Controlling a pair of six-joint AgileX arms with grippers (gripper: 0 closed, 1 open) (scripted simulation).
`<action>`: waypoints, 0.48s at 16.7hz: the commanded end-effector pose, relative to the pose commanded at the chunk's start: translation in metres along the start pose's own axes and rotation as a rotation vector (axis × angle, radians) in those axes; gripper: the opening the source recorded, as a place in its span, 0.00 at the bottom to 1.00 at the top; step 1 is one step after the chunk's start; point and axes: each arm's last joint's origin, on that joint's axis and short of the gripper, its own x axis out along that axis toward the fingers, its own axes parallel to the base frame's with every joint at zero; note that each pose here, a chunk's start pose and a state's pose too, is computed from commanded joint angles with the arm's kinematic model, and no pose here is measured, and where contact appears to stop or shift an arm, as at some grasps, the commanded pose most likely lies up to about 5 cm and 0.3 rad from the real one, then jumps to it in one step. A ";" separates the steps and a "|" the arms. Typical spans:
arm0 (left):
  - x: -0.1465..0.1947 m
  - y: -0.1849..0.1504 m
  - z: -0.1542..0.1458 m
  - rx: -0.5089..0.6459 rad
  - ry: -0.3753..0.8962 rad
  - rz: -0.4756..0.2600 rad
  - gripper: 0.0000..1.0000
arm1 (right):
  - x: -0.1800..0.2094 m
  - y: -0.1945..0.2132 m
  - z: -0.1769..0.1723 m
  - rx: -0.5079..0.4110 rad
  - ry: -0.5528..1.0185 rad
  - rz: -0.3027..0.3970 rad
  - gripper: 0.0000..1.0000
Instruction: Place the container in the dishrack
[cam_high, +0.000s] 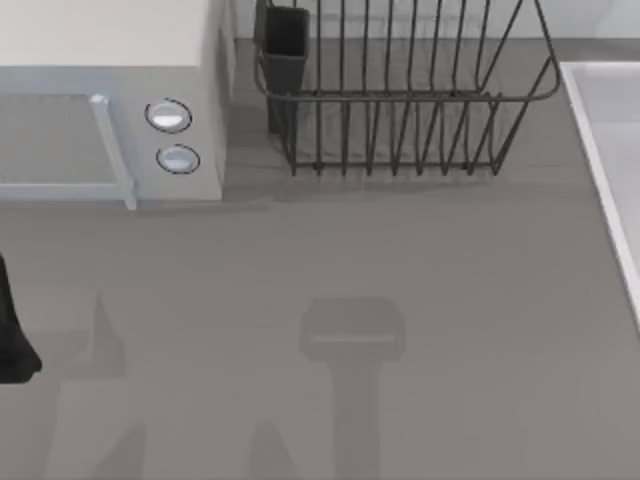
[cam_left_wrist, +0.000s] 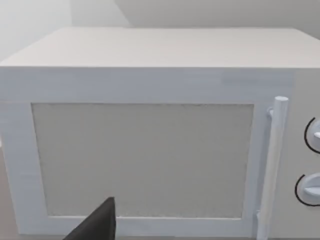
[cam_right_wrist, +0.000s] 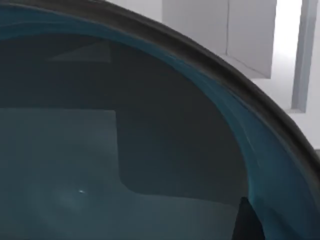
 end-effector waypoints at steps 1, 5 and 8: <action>0.000 0.000 0.000 0.000 0.000 0.000 1.00 | -0.005 -0.002 0.002 0.003 -0.001 -0.001 0.00; 0.000 0.000 0.000 0.000 0.000 0.000 1.00 | -0.050 -0.015 0.017 0.005 -0.001 -0.001 0.00; 0.000 0.000 0.000 0.000 0.000 0.000 1.00 | -0.102 -0.016 0.025 0.005 0.020 0.018 0.00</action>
